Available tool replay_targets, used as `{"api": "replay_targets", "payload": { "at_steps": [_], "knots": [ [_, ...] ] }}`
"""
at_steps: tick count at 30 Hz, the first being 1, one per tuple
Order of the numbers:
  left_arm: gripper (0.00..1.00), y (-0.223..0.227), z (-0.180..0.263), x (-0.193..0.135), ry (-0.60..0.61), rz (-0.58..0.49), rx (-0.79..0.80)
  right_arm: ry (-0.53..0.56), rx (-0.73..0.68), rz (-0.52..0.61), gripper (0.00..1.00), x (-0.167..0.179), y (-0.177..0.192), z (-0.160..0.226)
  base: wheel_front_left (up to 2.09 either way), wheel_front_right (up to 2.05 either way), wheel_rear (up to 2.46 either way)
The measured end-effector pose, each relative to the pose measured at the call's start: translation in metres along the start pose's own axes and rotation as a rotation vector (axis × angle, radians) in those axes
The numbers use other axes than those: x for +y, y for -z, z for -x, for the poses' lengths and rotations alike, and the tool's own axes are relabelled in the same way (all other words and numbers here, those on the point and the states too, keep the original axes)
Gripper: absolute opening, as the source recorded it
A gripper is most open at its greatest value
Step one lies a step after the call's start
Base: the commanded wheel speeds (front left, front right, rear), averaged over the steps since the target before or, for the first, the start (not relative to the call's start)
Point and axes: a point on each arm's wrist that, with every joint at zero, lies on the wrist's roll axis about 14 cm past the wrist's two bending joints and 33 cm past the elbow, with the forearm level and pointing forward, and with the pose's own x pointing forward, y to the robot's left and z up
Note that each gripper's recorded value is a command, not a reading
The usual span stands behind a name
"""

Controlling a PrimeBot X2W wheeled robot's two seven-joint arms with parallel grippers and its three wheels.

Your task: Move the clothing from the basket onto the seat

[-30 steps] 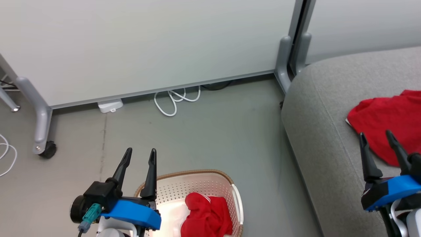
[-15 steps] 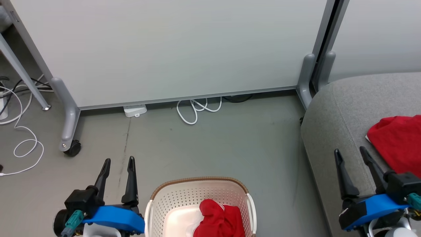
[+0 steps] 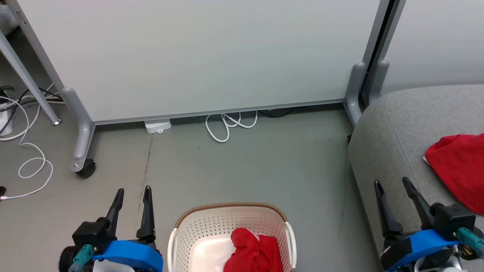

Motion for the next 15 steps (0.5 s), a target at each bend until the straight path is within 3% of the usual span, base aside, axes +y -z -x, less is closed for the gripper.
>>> {"api": "replay_targets", "payload": {
  "at_steps": [15],
  "knots": [
    [1.00, 0.014, -0.006, -0.007, 0.020, 0.008, 0.041, 0.007, 0.020, -0.020, 1.00, -0.001, 0.010, -0.001, 0.00, 0.00, 0.00]
  ]
}}
